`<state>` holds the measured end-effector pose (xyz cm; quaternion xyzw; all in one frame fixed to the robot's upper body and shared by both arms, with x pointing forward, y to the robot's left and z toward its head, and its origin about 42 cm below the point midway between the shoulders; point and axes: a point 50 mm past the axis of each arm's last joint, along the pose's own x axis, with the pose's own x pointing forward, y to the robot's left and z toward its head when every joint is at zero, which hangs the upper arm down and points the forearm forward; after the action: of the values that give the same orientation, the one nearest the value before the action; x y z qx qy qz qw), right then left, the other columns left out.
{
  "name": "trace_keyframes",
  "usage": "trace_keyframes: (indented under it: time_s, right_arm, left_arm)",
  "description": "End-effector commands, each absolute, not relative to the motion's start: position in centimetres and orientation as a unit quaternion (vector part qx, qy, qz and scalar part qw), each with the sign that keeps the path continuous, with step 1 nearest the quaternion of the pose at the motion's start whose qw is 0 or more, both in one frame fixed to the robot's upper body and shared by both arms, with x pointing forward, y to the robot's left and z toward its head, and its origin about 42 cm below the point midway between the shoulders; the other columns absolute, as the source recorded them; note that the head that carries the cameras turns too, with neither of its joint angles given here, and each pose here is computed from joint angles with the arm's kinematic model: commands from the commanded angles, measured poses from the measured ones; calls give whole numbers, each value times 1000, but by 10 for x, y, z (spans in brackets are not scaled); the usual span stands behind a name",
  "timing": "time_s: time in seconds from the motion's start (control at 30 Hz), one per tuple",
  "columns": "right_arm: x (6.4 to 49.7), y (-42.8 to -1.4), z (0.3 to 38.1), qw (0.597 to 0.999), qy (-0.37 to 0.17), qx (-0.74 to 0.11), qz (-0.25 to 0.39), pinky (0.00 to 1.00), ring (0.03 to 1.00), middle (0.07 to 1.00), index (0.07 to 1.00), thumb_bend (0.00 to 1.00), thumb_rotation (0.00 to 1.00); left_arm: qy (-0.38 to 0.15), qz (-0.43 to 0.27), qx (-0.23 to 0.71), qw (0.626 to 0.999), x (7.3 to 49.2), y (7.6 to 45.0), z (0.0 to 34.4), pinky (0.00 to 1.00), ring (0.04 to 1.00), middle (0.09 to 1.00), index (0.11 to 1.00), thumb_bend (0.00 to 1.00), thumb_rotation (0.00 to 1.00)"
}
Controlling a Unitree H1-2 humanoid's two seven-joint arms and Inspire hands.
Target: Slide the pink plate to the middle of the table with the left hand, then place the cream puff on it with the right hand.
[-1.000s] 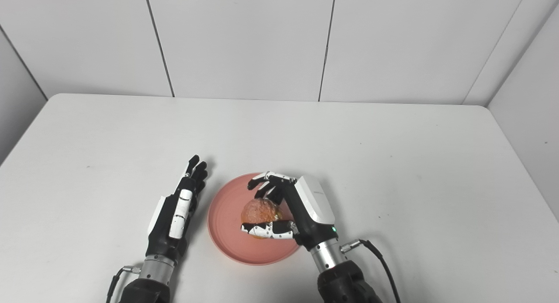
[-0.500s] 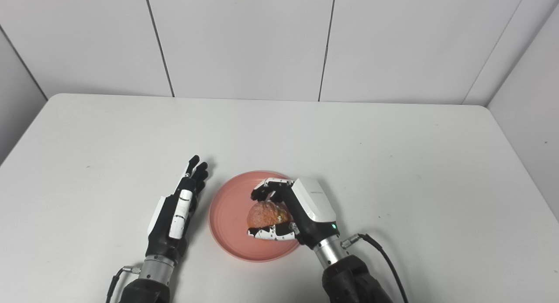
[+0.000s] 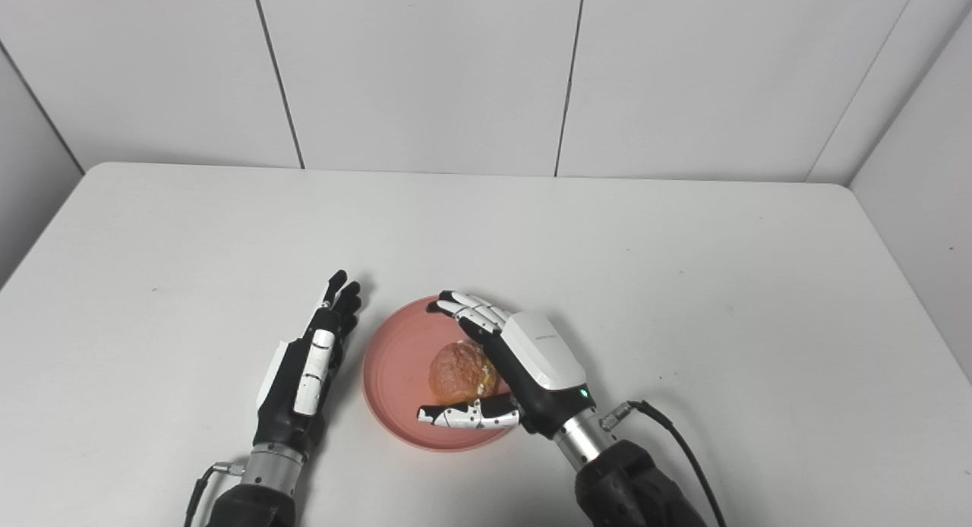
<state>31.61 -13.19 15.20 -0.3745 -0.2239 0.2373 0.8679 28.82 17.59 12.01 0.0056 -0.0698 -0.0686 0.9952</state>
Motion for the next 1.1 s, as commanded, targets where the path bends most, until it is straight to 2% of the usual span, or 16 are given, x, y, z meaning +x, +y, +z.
trace_keyframes:
  time_s: [0.0,0.13,0.27,0.4,0.57,0.77,0.93,1.03,1.07]
  right_arm:
    - [317,-134,168,868,-247,-365,228,925,929,939,922,608,666]
    - [314,-137,169,869,-249,-361,231,953,935,948,934,639,757]
    - [312,-139,171,873,-255,-350,225,959,936,954,944,639,775]
    - [308,-143,170,887,-273,-317,195,962,954,981,969,676,856]
    - [307,-149,169,908,-283,-272,149,936,985,1000,1000,623,869]
    - [309,-154,166,942,-262,-187,97,998,1000,1000,1000,641,928]
    - [311,-156,163,957,-223,-180,45,992,1000,1000,1000,638,991]
    - [312,-157,164,967,-188,-173,14,997,992,999,1000,720,1000]
    - [312,-157,164,970,-182,-159,10,999,996,998,1000,718,1000]
  left_arm:
    - [-78,-68,13,995,290,177,122,996,983,982,989,626,1000]
    - [-77,-67,10,995,291,176,123,1000,991,990,999,655,1000]
    - [-78,-62,17,995,292,177,123,1000,992,990,994,671,1000]
    - [-80,-55,22,995,295,178,122,1000,993,990,994,670,1000]
    - [-84,-53,20,995,296,180,121,1000,998,995,1000,667,1000]
    - [-98,-44,22,994,298,182,119,1000,993,992,996,670,1000]
    - [-97,-44,22,994,298,182,119,1000,999,997,999,682,1000]
    - [-97,-43,24,994,298,182,121,1000,999,998,999,683,1000]
    - [-98,-42,26,994,298,182,121,1000,999,997,999,682,1000]
